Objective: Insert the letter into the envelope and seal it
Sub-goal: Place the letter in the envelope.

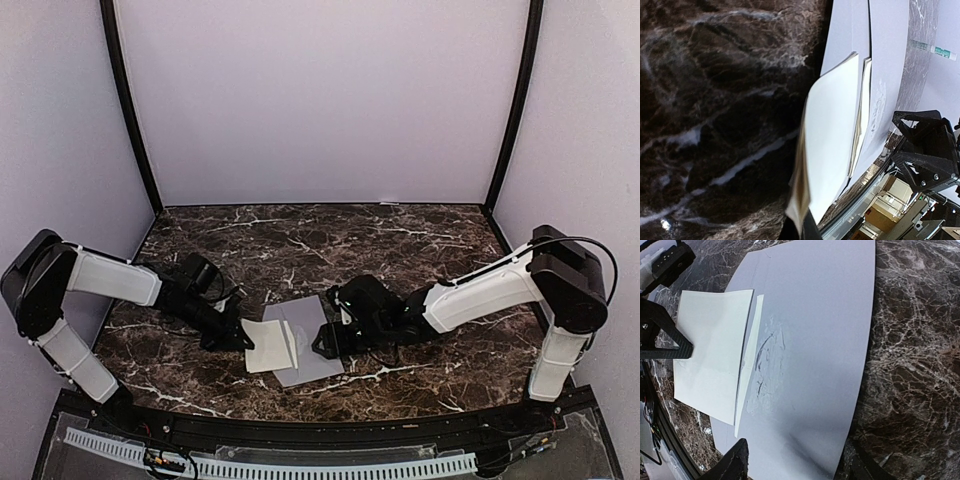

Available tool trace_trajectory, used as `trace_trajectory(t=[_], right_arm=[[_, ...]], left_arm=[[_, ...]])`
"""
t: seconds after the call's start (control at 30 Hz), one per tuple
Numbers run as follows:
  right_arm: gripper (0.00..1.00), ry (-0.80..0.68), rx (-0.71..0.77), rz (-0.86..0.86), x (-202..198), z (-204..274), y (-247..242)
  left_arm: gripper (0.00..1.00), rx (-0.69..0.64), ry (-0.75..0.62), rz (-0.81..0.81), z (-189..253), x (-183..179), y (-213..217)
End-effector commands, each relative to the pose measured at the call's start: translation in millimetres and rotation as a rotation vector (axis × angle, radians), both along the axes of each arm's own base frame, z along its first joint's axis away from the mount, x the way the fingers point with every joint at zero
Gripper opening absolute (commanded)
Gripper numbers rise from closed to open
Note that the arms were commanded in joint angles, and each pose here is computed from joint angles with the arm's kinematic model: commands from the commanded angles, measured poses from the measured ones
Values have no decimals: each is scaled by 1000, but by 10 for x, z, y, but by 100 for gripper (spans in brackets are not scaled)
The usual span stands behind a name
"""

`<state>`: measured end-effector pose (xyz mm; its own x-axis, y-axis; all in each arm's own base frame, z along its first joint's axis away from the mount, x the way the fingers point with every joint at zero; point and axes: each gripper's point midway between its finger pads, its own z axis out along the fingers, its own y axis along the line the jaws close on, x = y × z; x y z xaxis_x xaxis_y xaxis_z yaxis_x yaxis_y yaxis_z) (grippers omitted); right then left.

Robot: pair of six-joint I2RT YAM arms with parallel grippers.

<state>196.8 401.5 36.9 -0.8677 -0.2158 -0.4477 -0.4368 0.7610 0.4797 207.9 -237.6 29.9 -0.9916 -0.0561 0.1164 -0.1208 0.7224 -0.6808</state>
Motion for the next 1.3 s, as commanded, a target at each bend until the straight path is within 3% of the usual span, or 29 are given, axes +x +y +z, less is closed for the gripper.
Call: trace_trajectory(t=[0.0,0.83,1.27], right_arm=[[60,-4,50,15,-25,69,108],[57,13,101,30,-67,125,178],[55,53,288,-4,-159,353,191]], left_arm=[[0,-12,-25,-17,28,64,-57],[0,-57,-19,-56,15,95,-183],[0,-48,-7,-68,-39,71,-193]])
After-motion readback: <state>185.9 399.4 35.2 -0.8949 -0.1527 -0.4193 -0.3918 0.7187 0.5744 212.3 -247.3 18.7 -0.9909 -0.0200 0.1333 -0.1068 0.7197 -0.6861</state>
